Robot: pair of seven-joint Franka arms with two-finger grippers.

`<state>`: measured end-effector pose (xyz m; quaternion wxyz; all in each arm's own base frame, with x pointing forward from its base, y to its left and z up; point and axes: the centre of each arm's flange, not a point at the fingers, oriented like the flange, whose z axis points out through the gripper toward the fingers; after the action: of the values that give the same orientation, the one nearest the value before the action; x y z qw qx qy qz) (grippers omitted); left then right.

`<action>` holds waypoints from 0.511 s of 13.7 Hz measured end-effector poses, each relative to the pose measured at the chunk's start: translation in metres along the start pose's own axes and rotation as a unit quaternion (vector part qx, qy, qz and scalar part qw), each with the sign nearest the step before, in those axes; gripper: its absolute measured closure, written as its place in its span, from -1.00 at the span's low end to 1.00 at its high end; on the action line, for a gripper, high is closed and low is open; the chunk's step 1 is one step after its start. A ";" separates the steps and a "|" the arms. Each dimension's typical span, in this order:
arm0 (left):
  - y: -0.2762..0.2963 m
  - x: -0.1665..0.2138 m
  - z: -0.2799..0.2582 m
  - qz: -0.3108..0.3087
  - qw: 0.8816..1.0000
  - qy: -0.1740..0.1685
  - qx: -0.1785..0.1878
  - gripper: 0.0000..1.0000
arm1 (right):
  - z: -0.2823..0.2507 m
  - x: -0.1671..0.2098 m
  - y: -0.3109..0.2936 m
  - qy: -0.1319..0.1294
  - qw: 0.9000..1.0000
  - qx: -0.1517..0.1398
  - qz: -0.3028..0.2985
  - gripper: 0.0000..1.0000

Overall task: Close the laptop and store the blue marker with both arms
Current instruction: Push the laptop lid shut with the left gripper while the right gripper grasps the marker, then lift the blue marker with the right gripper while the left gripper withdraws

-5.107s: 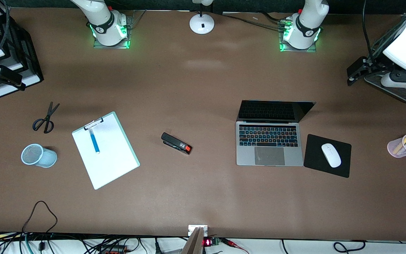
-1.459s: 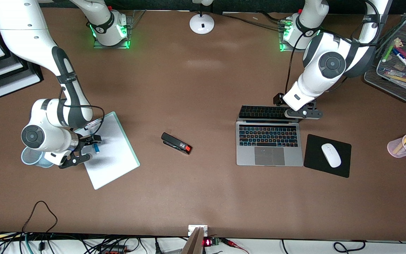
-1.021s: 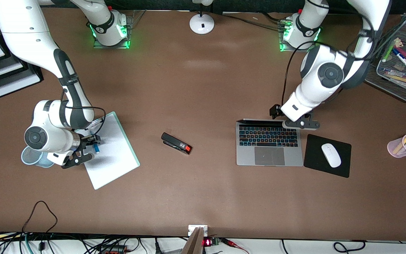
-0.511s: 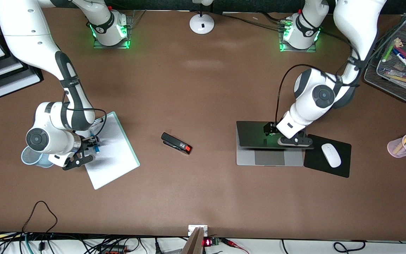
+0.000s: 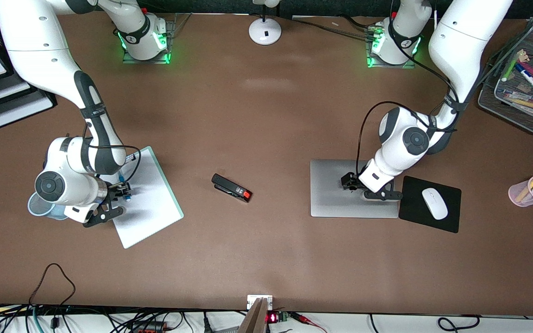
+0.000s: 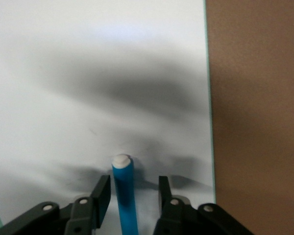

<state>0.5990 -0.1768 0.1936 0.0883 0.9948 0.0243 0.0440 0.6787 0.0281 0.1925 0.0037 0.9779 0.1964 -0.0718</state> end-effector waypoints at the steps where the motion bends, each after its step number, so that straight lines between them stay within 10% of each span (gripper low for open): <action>1: -0.002 0.003 -0.001 -0.002 1.000 0.002 0.000 -1.00 | -0.001 0.001 -0.003 0.001 1.000 0.001 -0.002 0.10; 7: -0.005 0.034 -0.031 -0.009 1.000 0.016 0.002 -1.00 | 0.001 0.003 -0.006 0.000 1.000 0.002 -0.006 0.16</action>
<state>0.6300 -0.1648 0.2257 0.0859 0.9940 0.0350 0.0588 0.6788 0.0344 0.1909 0.0008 0.9766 0.2025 -0.0719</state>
